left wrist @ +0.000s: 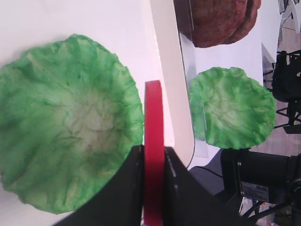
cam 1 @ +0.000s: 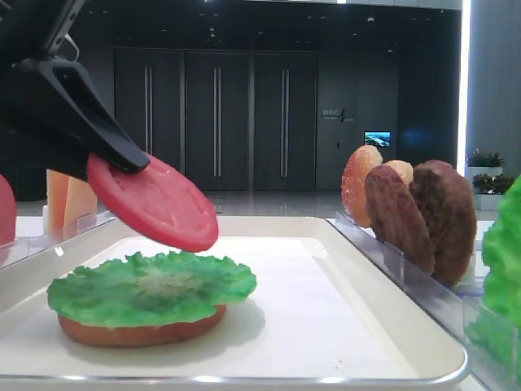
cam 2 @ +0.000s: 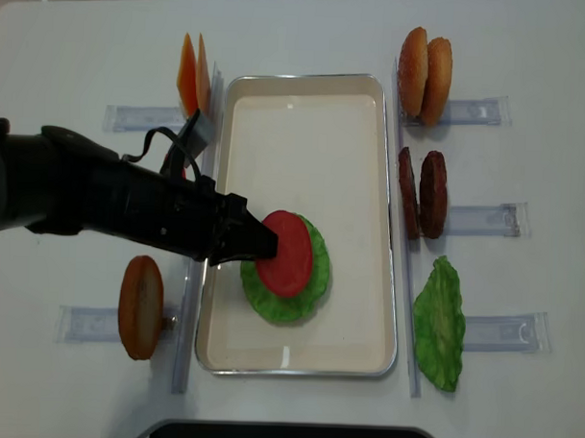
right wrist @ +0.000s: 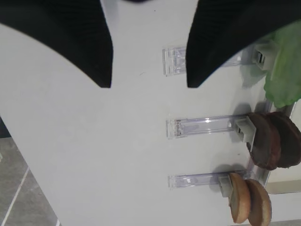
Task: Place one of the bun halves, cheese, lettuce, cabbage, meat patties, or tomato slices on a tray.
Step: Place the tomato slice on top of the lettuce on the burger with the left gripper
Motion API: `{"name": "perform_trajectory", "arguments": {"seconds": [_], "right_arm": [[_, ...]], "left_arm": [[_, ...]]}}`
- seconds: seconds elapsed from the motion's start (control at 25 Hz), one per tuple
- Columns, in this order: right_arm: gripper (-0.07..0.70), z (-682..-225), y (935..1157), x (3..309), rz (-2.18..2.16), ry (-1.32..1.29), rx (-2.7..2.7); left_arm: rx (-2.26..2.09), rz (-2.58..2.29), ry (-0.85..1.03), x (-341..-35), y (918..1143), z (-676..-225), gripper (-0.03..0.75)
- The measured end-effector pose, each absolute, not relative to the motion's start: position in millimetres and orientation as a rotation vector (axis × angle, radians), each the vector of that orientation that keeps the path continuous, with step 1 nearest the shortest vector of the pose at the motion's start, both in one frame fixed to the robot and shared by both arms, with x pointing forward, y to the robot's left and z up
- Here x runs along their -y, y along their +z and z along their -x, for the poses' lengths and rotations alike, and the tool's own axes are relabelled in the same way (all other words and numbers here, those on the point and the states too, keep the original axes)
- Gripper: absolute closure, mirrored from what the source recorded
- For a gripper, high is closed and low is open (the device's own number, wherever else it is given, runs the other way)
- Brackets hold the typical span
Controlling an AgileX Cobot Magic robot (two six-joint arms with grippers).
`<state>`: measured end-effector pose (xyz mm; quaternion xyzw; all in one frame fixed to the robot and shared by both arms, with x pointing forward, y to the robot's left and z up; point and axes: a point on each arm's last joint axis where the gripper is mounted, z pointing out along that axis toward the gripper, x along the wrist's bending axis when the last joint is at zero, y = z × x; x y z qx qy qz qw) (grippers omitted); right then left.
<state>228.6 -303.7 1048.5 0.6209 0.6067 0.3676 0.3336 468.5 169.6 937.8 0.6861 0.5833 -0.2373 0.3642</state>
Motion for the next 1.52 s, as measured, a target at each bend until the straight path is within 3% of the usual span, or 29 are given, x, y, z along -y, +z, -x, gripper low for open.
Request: {"name": "perform_trajectory", "arguments": {"seconds": [1.04, 1.52], "right_arm": [[0.286, -229, 1049, 304, -1.621, 0.960, -1.584], [0.286, -229, 1049, 304, -1.621, 0.960, -1.584]], "left_arm": [[-1.496, -1.780, -0.558, -171, 936, -471, 0.659], [-1.499, -1.777, -0.630, -168, 920, -473, 0.659]]}}
